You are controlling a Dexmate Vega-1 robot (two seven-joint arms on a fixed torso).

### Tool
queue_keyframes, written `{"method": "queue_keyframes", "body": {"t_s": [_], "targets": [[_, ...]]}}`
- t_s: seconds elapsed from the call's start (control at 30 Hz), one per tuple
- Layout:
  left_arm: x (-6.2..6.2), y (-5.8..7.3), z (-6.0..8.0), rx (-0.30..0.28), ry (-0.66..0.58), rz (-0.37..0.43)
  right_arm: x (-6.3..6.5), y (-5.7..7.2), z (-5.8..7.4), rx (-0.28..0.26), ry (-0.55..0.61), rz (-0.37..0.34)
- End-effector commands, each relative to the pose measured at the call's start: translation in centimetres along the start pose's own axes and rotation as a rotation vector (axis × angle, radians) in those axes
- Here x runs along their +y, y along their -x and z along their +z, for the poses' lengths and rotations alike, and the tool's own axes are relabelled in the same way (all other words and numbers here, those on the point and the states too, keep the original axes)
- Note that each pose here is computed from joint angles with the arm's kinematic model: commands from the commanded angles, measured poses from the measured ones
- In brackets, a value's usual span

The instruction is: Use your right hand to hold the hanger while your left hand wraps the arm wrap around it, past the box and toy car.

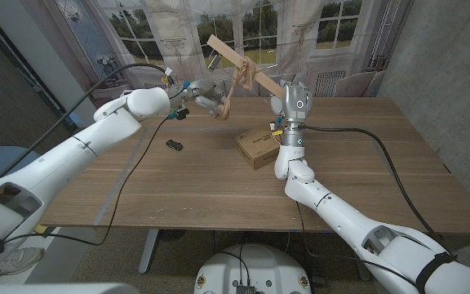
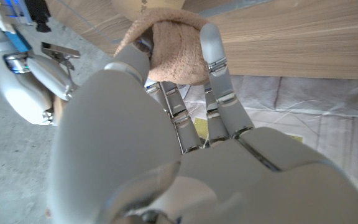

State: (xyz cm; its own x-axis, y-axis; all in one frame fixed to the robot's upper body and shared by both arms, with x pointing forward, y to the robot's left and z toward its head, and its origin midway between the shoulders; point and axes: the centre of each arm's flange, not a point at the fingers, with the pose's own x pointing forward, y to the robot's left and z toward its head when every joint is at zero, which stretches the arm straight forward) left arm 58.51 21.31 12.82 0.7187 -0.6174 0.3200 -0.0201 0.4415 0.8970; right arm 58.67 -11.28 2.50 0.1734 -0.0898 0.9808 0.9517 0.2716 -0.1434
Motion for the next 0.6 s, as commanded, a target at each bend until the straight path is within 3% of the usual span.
{"method": "queue_keyframes", "body": {"t_s": [0.03,0.3,0.47,0.6], "targets": [[-3.8,-0.5,0.6,-0.14,0.115,0.054,-0.1,-0.1,0.9,0.024,0.023,0.04],[-6.4,-0.5,2.1,-0.191,0.083,0.112,-0.4,0.0,1.0,0.043,0.03,0.048],[-7.9,0.8,3.8,-0.221,-0.013,0.246,-0.5,0.1,0.9,0.062,0.036,0.053],[-9.2,2.7,5.4,-0.247,-0.132,0.407,-0.5,0.3,0.6,0.079,0.038,0.059]]}}
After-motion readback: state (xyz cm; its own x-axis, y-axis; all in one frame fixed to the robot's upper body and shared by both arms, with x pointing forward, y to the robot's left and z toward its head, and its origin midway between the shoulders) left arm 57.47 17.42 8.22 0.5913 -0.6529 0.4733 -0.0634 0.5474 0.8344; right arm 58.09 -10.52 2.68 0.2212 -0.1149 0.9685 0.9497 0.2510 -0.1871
